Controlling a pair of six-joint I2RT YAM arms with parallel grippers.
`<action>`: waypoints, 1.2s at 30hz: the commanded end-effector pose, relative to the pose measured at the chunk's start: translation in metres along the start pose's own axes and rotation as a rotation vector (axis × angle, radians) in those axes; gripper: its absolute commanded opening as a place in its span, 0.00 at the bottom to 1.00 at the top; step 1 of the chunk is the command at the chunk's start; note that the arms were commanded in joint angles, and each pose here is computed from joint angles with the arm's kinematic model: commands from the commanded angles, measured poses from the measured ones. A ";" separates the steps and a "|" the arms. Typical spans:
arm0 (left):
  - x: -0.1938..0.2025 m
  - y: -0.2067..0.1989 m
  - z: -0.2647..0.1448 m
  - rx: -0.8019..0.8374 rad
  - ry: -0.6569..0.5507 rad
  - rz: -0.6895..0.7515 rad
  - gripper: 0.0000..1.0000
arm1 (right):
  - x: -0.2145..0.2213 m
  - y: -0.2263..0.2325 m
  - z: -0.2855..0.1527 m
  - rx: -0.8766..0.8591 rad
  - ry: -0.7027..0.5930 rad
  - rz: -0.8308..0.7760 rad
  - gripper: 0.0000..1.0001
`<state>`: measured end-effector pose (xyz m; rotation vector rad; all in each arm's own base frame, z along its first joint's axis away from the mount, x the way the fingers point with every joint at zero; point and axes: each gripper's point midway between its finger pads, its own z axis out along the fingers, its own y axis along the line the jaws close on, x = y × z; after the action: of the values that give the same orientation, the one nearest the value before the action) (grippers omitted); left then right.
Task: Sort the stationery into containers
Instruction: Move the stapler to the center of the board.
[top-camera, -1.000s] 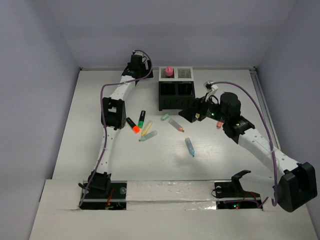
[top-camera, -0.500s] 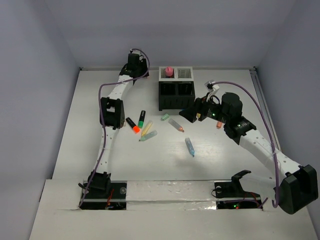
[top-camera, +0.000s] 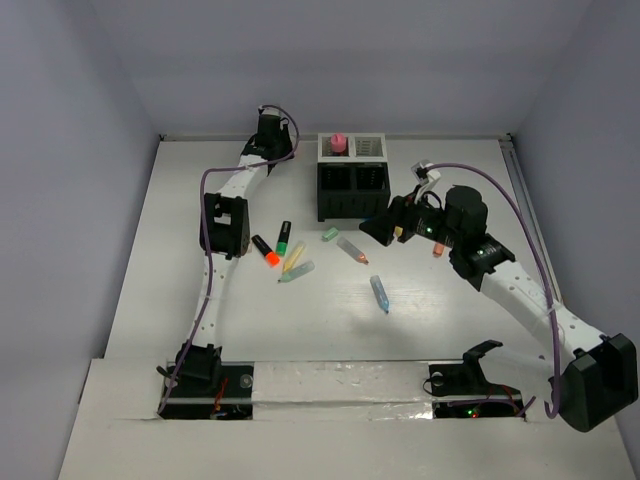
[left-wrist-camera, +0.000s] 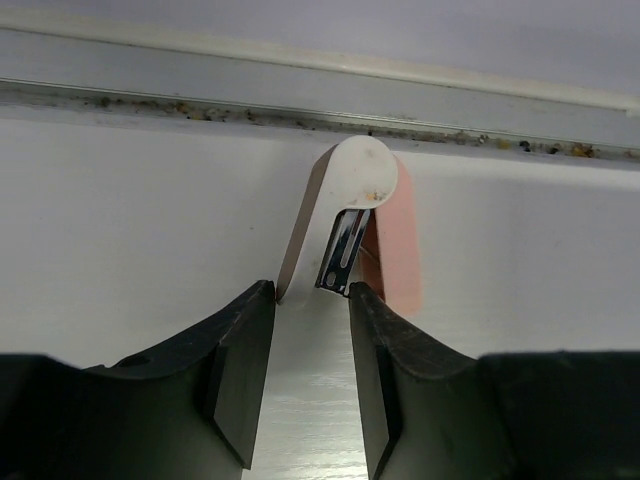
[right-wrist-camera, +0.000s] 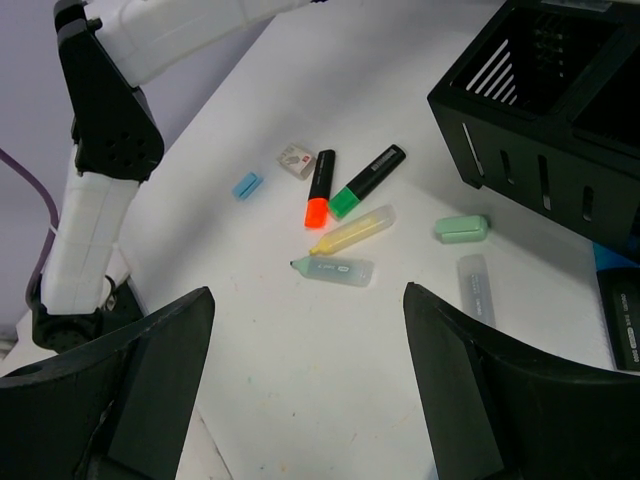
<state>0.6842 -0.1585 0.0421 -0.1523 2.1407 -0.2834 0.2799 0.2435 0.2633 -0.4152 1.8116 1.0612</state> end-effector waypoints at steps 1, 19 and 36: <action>-0.033 0.004 -0.020 -0.038 -0.046 -0.008 0.34 | -0.017 0.013 -0.003 -0.034 -0.046 -0.045 0.82; -0.031 0.008 -0.033 -0.036 -0.053 0.049 0.00 | -0.008 0.005 0.005 -0.024 -0.021 -0.025 0.82; 0.027 0.003 -0.144 -0.078 0.008 -0.018 0.00 | -0.006 0.003 0.003 -0.009 -0.017 -0.012 0.82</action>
<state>0.5582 -0.1296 0.0380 -0.1506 2.2837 -0.1573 0.2828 0.2447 0.2557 -0.4116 1.8350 1.0595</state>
